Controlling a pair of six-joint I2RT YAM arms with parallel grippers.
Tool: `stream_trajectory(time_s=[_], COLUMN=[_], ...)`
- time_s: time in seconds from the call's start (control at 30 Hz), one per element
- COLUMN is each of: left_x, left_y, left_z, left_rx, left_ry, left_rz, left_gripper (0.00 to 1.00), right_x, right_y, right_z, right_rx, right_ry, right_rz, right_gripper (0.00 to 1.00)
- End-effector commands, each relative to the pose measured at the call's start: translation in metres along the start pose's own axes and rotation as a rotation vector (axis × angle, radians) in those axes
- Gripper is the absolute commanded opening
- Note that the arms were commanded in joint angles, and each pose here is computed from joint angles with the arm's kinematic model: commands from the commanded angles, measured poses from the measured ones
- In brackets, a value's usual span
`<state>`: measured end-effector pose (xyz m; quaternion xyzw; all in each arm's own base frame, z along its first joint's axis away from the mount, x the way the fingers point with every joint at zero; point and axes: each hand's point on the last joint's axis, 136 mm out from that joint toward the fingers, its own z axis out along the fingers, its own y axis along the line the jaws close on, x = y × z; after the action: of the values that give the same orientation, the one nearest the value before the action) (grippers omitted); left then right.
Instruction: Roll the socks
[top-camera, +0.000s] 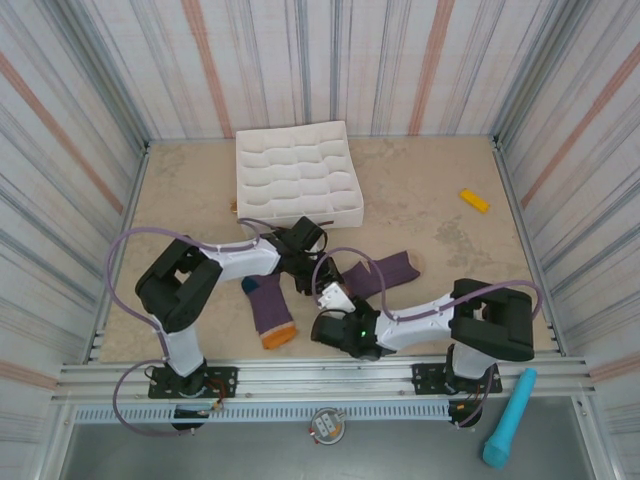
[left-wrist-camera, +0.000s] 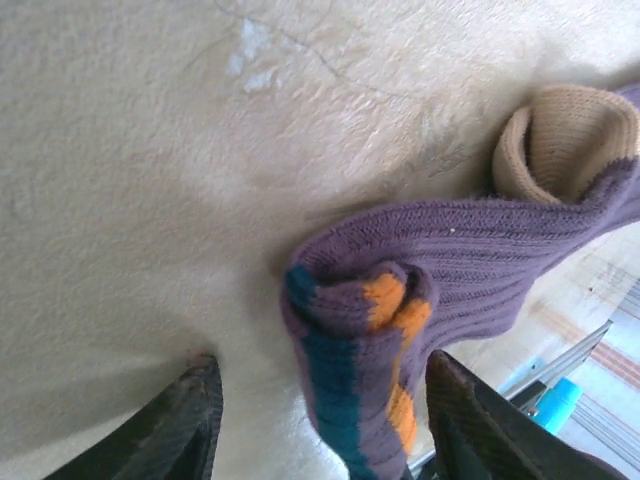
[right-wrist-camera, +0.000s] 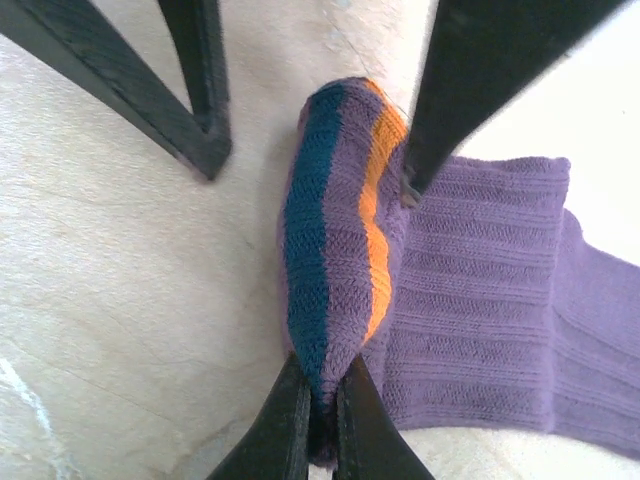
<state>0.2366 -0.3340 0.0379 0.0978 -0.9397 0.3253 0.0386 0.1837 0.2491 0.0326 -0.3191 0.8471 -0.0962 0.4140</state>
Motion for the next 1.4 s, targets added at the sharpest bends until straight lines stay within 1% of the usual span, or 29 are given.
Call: stream_trajectory(time_s=[0.0, 0.03, 0.07, 0.1, 0.27, 0.43, 0.57, 0.8, 0.93, 1.1, 1.17, 1.3, 1.37], left_x=[-0.002, -0.004, -0.005, -0.006, -0.011, -0.018, -0.020, -0.017, -0.015, -0.011, -0.011, -0.008, -0.005], left_y=[0.001, -0.003, -0.005, -0.007, -0.015, -0.021, -0.024, -0.027, -0.031, -0.032, -0.031, -0.031, -0.033], left_z=[-0.009, -0.012, -0.014, -0.016, -0.027, -0.039, -0.045, -0.036, -0.034, -0.028, -0.025, -0.016, -0.011], left_rx=[0.014, 0.026, 0.033, 0.038, 0.081, 0.130, 0.136, 0.140, 0.138, 0.127, 0.125, 0.136, 0.137], left_ry=[-0.053, -0.067, -0.077, -0.085, -0.145, -0.228, -0.260, -0.242, -0.249, -0.255, -0.250, -0.235, -0.228], left_rz=[-0.019, -0.015, -0.010, -0.005, 0.020, 0.058, 0.086, 0.089, 0.116, 0.158, 0.159, 0.159, 0.167], left_gripper=[0.69, 0.72, 0.78, 0.81, 0.83, 0.83, 0.83, 0.81, 0.80, 0.78, 0.77, 0.75, 0.74], right_x=[0.011, 0.013, 0.016, 0.018, 0.028, 0.035, 0.042, 0.053, 0.053, 0.053, 0.056, 0.061, 0.064], right_y=[0.002, 0.001, -0.001, -0.001, -0.009, -0.014, -0.021, -0.016, -0.019, -0.026, -0.032, -0.038, -0.037], right_z=[0.001, 0.001, 0.002, 0.002, 0.002, 0.002, 0.002, 0.008, 0.010, 0.008, 0.008, 0.008, 0.010], right_rx=[-0.100, -0.117, -0.139, -0.163, -0.266, -0.389, -0.447, -0.559, -0.611, -0.663, -0.656, -0.695, -0.708], right_ry=[0.038, 0.038, 0.042, 0.047, 0.059, 0.075, 0.096, 0.211, 0.227, 0.279, 0.292, 0.334, 0.364], right_rz=[0.120, 0.149, 0.176, 0.202, 0.334, 0.484, 0.597, 0.743, 0.873, 0.992, 1.041, 1.156, 1.184], right_gripper=[0.00, 0.00, 0.00, 0.00, 0.00, 0.00, 0.00, 0.00, 0.00, 0.00, 0.00, 0.00, 0.00])
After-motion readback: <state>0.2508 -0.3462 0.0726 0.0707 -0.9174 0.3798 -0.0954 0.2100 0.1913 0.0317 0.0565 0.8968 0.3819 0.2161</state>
